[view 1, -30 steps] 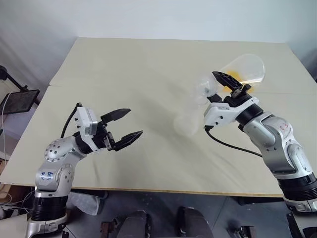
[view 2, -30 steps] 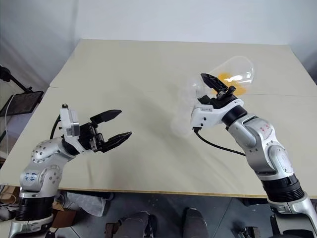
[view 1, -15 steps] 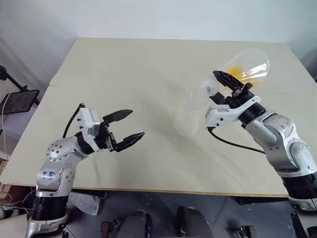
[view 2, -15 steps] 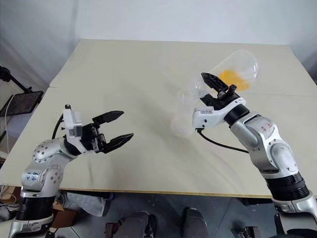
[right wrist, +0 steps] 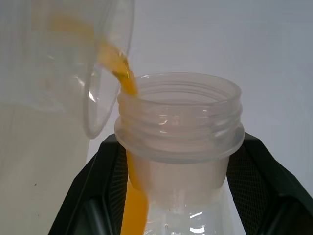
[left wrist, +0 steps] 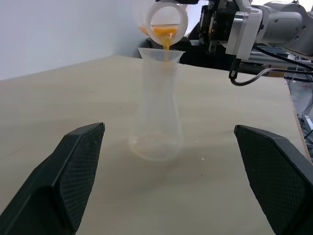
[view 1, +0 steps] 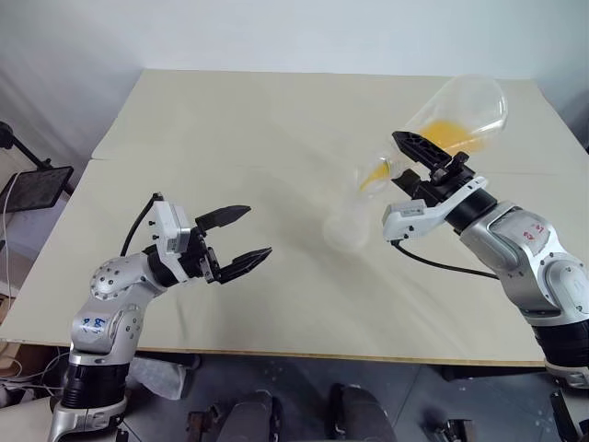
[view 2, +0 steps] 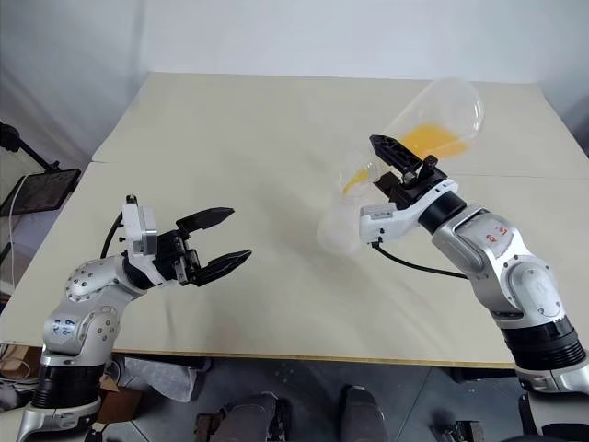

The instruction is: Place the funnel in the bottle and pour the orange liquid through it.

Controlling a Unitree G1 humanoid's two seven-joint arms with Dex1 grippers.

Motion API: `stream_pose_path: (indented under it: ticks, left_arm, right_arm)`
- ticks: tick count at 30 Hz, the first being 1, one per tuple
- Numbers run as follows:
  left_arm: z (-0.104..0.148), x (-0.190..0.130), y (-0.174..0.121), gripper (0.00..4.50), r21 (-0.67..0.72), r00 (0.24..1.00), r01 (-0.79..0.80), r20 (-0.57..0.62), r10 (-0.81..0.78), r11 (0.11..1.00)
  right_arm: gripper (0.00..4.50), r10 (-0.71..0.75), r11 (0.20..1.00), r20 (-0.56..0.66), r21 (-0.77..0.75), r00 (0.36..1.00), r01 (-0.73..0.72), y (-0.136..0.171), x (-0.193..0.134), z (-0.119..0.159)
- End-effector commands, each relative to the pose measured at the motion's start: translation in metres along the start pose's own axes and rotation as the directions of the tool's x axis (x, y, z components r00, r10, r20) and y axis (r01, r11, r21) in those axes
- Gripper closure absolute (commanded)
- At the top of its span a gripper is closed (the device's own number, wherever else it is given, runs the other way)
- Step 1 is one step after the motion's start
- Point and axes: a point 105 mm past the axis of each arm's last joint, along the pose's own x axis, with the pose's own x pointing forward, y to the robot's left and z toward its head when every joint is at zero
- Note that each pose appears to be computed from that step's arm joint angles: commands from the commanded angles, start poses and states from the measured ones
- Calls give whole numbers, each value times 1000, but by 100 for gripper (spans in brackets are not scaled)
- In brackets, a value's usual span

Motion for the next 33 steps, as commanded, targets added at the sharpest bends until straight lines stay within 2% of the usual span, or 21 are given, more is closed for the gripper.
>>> stream_pose_path:
  ticks: [1, 33]
  left_arm:
    - [5, 1, -2, 0, 36, 1000, 16, 0, -16, 999]
    - [-4, -5, -1, 0, 57, 998, 5, -69, -1, 998]
  right_arm:
    - [208, -78, 995, -22, -72, 997, 76, -24, -4, -10]
    - [208, -92, 988, -32, -126, 995, 88, -23, -3, -15]
